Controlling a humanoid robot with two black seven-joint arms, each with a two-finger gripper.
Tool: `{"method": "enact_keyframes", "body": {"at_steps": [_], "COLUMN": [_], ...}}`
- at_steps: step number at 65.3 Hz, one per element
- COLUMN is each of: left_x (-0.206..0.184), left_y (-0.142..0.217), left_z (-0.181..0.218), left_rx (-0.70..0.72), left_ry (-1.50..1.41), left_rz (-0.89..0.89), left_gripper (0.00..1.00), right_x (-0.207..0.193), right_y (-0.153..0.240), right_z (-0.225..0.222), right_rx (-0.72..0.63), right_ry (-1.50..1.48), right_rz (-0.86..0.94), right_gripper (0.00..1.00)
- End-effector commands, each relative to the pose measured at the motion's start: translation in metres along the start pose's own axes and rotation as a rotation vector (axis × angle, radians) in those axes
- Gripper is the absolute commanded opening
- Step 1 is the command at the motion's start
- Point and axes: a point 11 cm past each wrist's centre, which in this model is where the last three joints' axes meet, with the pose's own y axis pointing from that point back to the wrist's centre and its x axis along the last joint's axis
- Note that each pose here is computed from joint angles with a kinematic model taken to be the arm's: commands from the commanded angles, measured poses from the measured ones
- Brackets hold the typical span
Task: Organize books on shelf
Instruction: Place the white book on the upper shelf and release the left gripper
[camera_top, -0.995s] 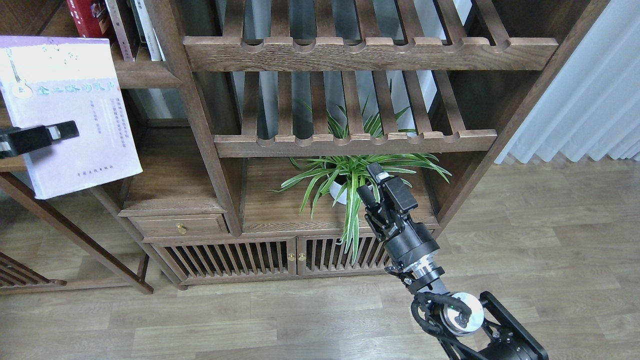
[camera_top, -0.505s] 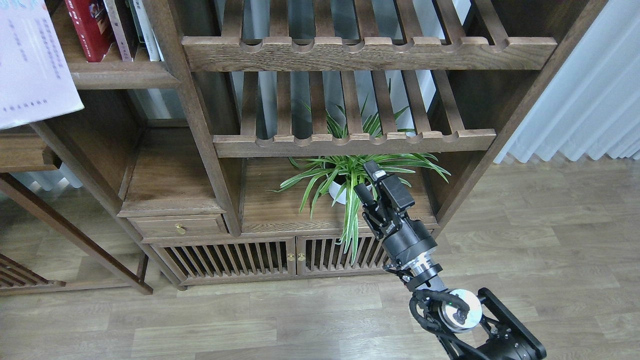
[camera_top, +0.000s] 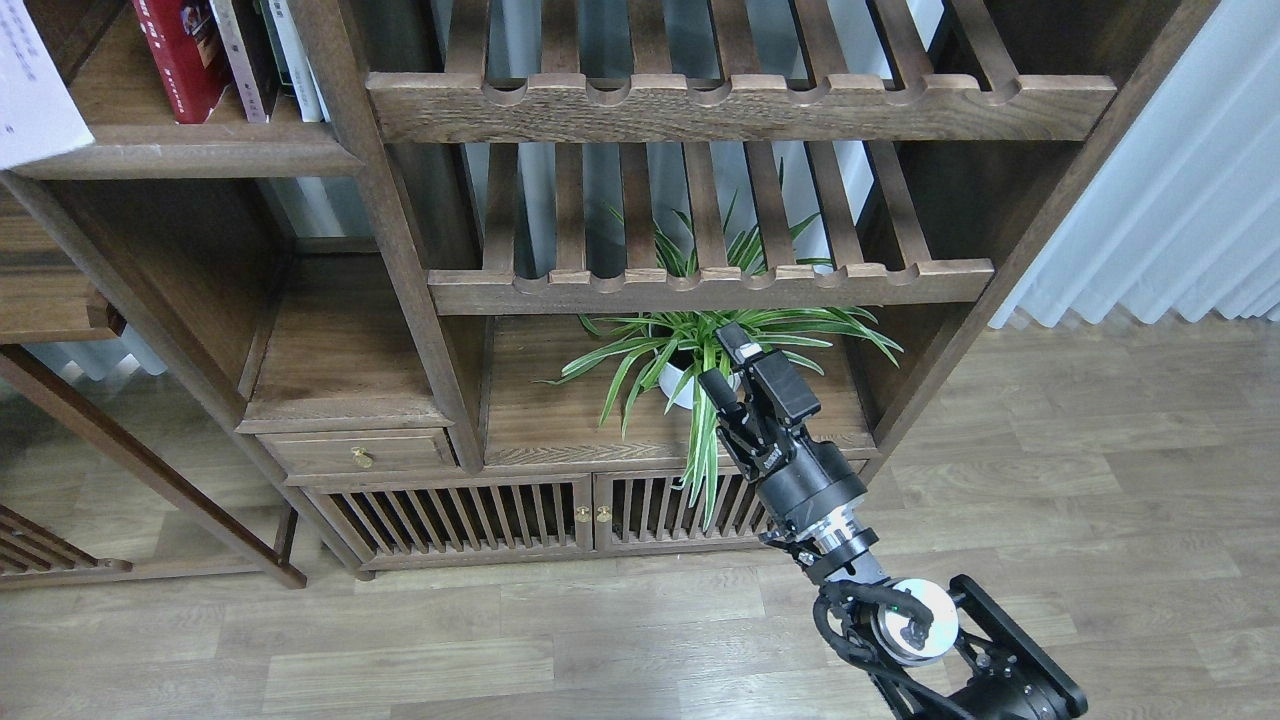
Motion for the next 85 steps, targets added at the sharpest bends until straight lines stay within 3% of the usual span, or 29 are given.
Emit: {"method": "enact_keyframes", "body": {"at_steps": [1,35,65,85], "left_x": [0.005,0.021,0.024,0.024], "left_y": [0.002,0.004,-0.037,-0.044], "left_z": [0.001,0.020,0.011,0.012], "left_rx": [-0.004,-0.064,-0.115,-0.122], "left_ry": [-0.003,-0.032,-0.038,-0.073], "left_rz": [0.017,0.072,0.042,0.052], "left_gripper": [0.07,0.06,0.06,0.06], "right_x": [0.000,-0.001,-0.003,-0.003], "right_y": [0.000,0.000,0.000,0.000], "right_z": [0.001,0.002,0.006,0.006], "right_rx": [-0.006,-0.009,-0.022,-0.026], "right_ry": [0.009,0.012,0.013,0.014], "right_rz": [-0.004,-0.012,-0.028,-0.031], "right_gripper": [0.85,0.85,0.85,0.85]}}
